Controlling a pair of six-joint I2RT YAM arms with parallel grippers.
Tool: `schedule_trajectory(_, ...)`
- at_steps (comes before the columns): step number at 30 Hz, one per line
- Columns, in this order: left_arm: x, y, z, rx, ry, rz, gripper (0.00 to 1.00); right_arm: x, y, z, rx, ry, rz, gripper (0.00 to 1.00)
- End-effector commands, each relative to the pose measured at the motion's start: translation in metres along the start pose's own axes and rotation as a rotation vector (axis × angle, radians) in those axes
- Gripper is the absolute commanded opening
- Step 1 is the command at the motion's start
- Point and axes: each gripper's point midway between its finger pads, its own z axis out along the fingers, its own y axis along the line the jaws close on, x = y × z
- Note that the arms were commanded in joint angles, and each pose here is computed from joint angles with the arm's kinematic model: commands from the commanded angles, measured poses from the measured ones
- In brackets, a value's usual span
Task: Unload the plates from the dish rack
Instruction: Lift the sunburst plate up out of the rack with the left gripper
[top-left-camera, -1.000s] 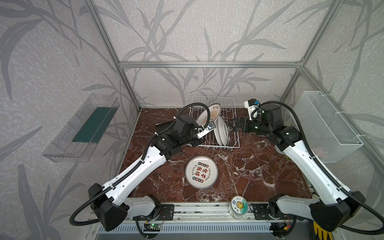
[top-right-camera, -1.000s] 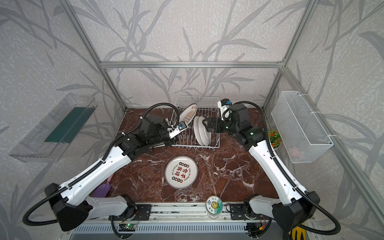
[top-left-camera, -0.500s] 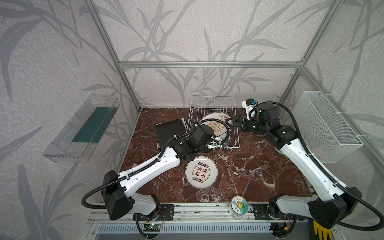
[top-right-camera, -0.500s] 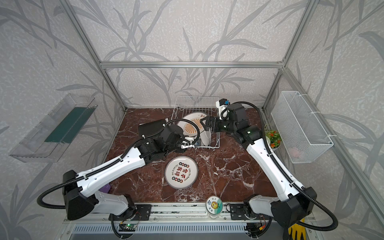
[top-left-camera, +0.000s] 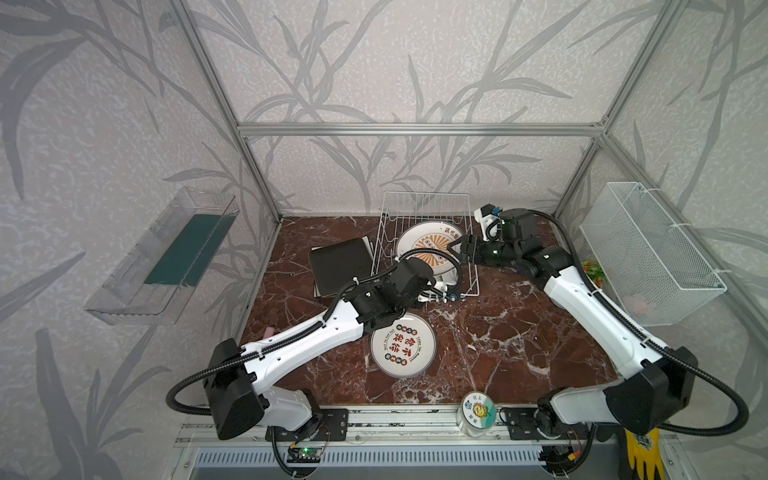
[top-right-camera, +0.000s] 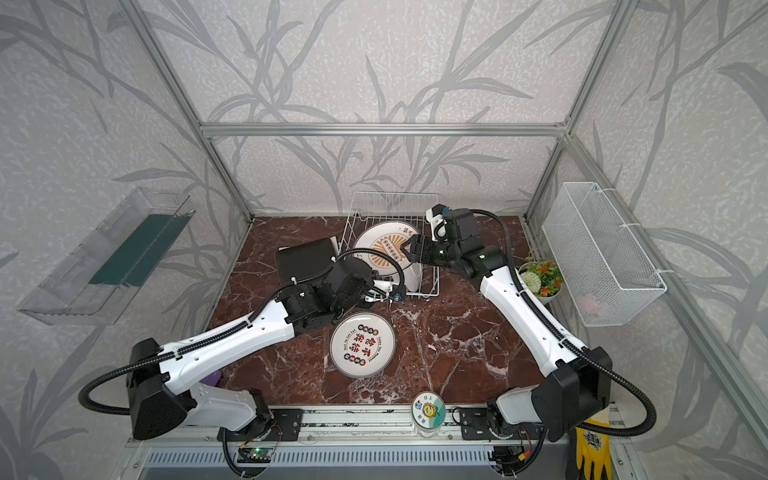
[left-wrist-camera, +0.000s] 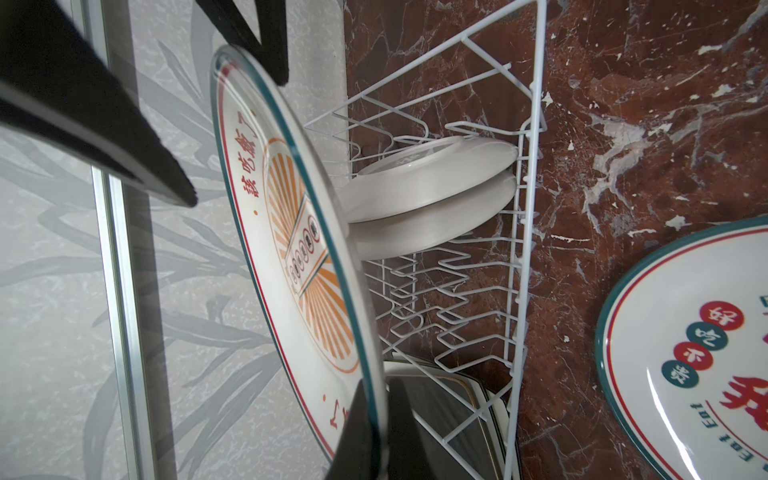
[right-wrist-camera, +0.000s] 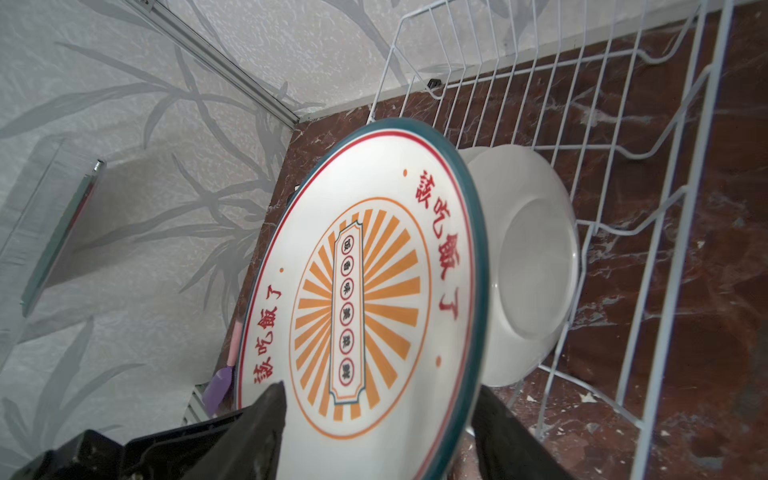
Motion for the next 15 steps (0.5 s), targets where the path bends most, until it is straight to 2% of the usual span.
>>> schedule_trajectory(1, -0.0051, 0.0243, -0.0036, -0.130, -0.010, 0.035, 0.00, -0.0033, 0.0106, 0.0025, -0.047, 0.005, 0.024, 0.61)
schedule_trajectory(5, -0.0048, 0.0233, -0.0022, -0.126, -0.005, 0.020, 0.00, 0.0009, 0.0092, 0.0078, -0.054, 0.030, 0.044, 0.46)
schedule_trajectory(15, -0.0061, 0.0237, -0.0008, -0.145, -0.017, -0.010, 0.00, 0.0032, 0.0110, 0.0112, -0.076, 0.041, 0.037, 0.24)
